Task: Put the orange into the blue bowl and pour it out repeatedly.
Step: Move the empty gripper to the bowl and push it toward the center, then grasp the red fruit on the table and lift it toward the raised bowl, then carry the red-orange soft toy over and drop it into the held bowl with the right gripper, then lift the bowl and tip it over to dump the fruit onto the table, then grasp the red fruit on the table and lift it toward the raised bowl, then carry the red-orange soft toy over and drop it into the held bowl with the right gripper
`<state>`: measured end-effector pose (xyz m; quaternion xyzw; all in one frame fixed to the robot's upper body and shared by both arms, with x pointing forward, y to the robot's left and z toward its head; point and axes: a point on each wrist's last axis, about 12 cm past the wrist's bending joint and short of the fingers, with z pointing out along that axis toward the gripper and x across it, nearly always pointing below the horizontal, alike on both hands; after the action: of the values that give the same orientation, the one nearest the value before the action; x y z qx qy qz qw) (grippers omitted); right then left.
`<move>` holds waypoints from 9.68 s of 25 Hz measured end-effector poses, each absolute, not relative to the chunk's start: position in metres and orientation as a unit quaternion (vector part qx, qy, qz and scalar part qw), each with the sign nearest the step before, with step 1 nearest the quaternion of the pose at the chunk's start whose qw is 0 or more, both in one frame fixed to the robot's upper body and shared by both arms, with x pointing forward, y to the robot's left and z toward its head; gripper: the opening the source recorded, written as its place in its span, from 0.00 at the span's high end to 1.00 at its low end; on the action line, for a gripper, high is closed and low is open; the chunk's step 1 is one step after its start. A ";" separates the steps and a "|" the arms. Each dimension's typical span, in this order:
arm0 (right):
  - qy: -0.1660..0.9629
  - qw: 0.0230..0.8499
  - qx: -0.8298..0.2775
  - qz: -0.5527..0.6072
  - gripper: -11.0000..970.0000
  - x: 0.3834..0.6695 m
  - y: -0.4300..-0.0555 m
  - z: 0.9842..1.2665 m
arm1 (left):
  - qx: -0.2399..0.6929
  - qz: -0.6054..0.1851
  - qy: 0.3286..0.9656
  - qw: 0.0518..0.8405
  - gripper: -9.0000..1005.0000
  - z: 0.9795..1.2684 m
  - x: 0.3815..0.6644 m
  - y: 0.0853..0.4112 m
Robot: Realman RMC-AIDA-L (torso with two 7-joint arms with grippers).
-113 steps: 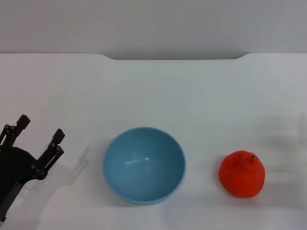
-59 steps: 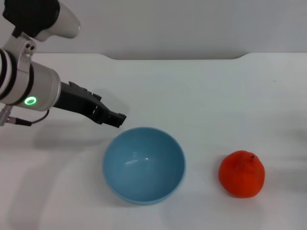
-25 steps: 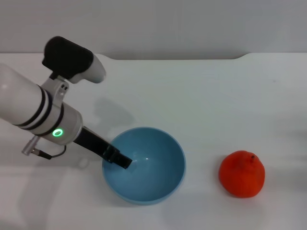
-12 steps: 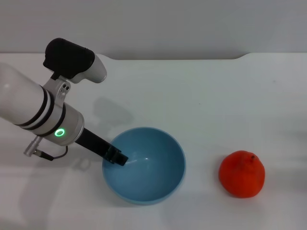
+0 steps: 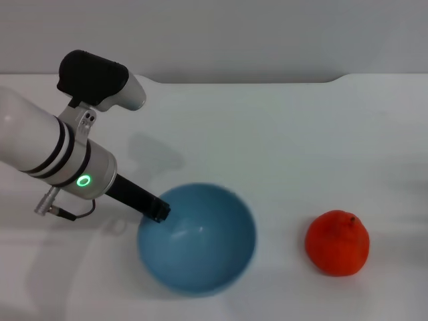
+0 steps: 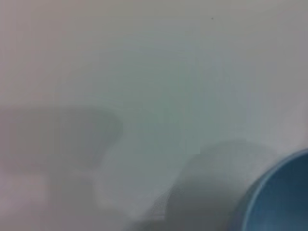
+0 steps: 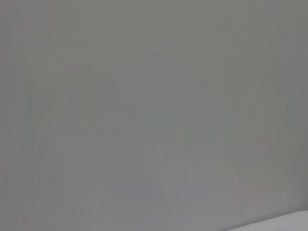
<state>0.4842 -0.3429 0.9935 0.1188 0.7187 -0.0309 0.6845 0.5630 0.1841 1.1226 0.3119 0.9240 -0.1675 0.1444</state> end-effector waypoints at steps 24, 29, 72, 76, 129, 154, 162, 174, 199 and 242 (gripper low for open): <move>0.833 0.435 0.048 0.339 0.59 0.571 -0.365 1.092 | 0.254 -0.194 0.935 0.154 0.99 1.121 0.563 0.185; 0.901 0.290 -0.107 0.306 0.59 0.576 -0.343 1.134 | 0.244 -0.199 0.933 0.174 0.99 1.125 0.567 0.181; 0.907 0.123 -0.333 0.225 0.84 0.576 -0.254 1.126 | 0.250 -0.193 0.930 0.187 0.99 1.129 0.572 0.181; 0.882 0.183 -0.340 0.271 0.86 0.572 -0.262 1.159 | 0.259 -0.194 0.929 0.181 0.99 1.131 0.573 0.176; 0.910 0.284 -0.155 0.258 0.56 0.544 -0.347 1.174 | 0.431 0.013 0.715 0.551 0.99 1.157 0.534 0.147; 0.911 0.286 -0.115 0.273 0.56 0.531 -0.365 1.157 | 0.528 0.257 0.350 0.730 0.99 1.078 0.464 0.128; 0.873 0.325 -0.182 0.314 0.56 0.530 -0.352 1.157 | 0.381 0.150 0.551 0.727 0.99 1.106 0.496 0.134; 0.736 0.488 -0.309 0.352 0.56 0.515 -0.343 1.150 | 0.297 -0.233 0.794 0.477 0.99 1.138 0.553 0.181; 0.750 0.269 -0.503 0.335 0.37 0.568 -0.192 1.108 | 0.158 -0.153 0.955 0.200 0.99 1.160 0.546 0.262; 0.696 0.406 -0.441 0.394 0.87 0.533 -0.248 1.174 | 0.258 -0.151 0.939 0.167 0.99 1.147 0.554 0.205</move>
<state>0.5335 -0.2482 1.1740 -0.4412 0.6962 0.3944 0.4063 0.5540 0.2055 1.1473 0.2580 0.9394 -0.1514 0.1673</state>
